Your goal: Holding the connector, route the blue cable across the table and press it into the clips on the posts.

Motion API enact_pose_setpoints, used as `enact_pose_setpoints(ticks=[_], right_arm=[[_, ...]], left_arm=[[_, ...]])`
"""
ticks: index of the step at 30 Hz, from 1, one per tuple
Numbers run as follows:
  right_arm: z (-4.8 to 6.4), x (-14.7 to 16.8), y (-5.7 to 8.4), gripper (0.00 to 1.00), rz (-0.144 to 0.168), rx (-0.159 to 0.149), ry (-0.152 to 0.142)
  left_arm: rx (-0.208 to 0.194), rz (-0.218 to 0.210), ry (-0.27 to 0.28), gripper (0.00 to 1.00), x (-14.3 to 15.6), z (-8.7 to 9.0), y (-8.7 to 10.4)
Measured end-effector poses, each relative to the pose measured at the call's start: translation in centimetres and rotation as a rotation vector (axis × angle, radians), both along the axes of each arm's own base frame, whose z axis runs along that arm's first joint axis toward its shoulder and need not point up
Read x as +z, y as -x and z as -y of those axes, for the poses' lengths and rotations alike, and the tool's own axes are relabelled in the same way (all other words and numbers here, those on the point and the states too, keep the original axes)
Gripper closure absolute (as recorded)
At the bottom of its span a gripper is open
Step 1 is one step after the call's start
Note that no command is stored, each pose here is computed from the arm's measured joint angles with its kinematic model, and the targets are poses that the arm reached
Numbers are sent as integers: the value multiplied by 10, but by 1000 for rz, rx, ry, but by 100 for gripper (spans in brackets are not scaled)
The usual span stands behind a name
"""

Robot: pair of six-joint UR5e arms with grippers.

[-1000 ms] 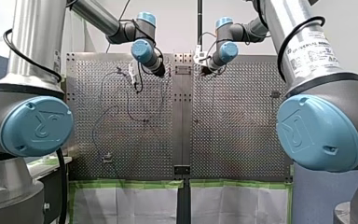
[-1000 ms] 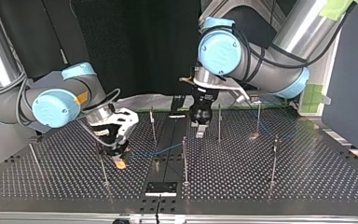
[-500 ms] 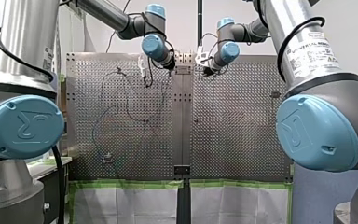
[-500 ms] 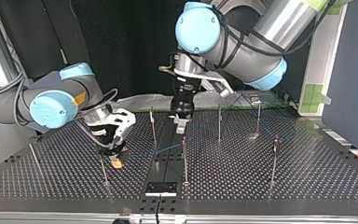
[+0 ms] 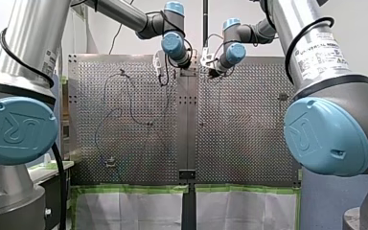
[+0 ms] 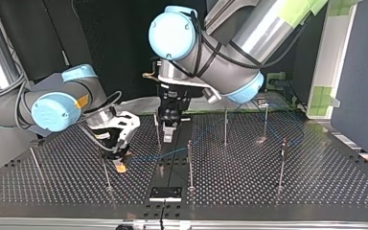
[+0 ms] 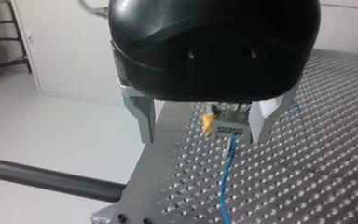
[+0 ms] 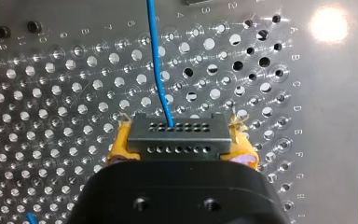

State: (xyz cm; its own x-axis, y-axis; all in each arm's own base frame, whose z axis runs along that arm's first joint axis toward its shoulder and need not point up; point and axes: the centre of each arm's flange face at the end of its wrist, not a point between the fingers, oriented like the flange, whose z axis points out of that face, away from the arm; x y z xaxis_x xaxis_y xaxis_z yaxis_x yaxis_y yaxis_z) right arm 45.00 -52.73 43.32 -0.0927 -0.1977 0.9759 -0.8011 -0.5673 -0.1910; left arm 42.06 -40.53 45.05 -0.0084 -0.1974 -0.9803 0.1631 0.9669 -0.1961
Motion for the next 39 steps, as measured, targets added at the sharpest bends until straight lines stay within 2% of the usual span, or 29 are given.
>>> enact_pose_setpoints(ticks=[8, 17, 21, 27, 32, 39], right_arm=[[1, -1, 0, 100, -1, -1, -1], [1, -1, 1, 100, -1, -1, 0], [1, -1, 1, 100, -1, -2, 0], [1, -1, 1, 100, -2, -3, -1], [2, -1, 1, 100, -1, -3, 0], [2, 0, 1, 100, 0, -3, 1]], left_arm=[[14, -30, -30, 0, -5, 10, -24], [47, -32, -33, 0, -10, 16, -57], [55, -41, -43, 0, -15, 21, -71], [65, -33, -37, 0, -19, 27, -91], [74, -19, -28, 0, -18, 27, -101], [86, -46, -47, 0, -36, 22, -113]])
